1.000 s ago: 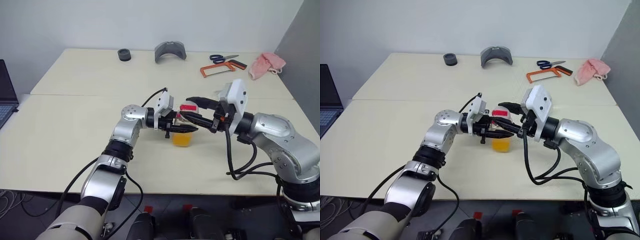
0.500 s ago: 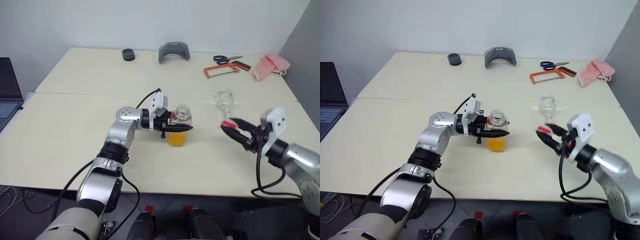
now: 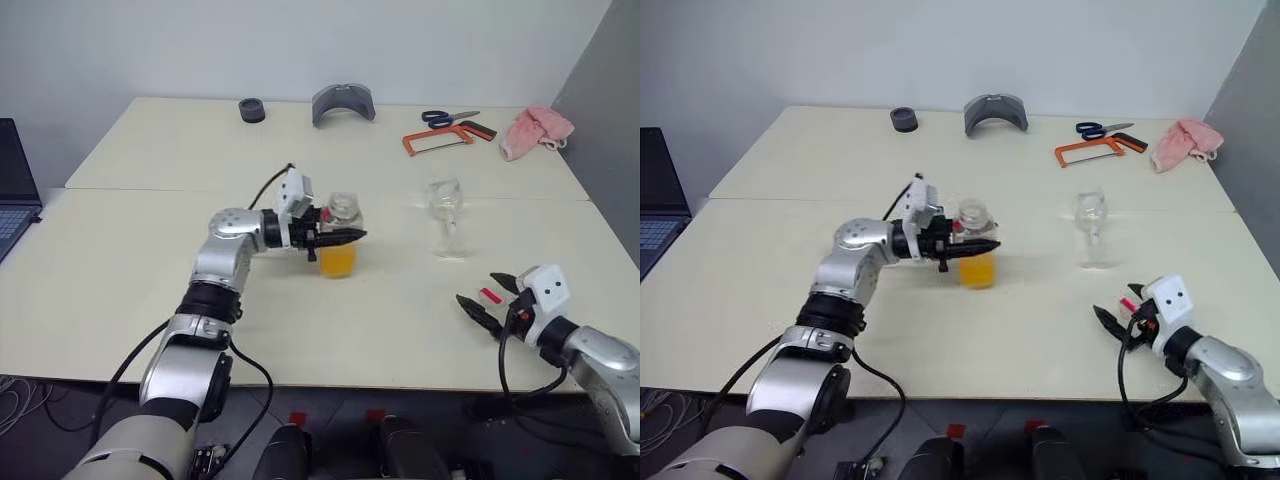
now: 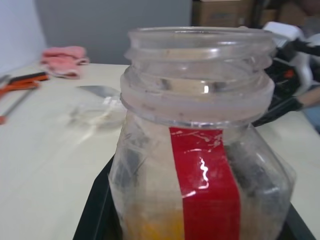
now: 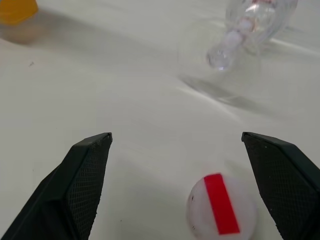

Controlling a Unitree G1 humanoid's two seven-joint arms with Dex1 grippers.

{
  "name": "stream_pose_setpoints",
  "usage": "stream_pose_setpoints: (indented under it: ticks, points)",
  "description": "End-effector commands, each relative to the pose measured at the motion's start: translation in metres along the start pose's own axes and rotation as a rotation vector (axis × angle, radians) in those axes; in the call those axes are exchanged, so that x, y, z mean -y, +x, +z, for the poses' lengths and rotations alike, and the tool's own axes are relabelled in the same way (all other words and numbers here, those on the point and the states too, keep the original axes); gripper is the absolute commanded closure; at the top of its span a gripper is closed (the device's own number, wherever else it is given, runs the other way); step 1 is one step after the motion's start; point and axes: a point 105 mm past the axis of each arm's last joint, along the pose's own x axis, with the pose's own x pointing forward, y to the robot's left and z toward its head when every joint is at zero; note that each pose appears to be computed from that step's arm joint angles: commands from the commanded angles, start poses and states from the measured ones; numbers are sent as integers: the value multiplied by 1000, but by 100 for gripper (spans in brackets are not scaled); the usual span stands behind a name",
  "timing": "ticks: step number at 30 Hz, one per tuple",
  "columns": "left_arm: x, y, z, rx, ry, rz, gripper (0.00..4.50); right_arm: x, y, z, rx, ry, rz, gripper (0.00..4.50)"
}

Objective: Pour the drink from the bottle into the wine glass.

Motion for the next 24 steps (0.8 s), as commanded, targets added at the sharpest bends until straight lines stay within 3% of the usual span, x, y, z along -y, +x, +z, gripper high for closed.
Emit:
stream_pose_setpoints:
  ticks: [1, 5, 14, 24]
  points:
    - [-33, -29, 21, 36, 90, 242, 289, -31, 9, 52, 128, -69, 179, 0]
    - [-67, -66, 19, 16, 111, 557, 289, -78, 38, 100, 250, -84, 373, 0]
    - [-104, -125, 10, 25, 50, 955, 289, -133, 113, 159, 330, -125, 488, 0]
    - [-115, -160, -6, -8, 36, 1172, 289, -158, 135, 173, 344, -199, 547, 0]
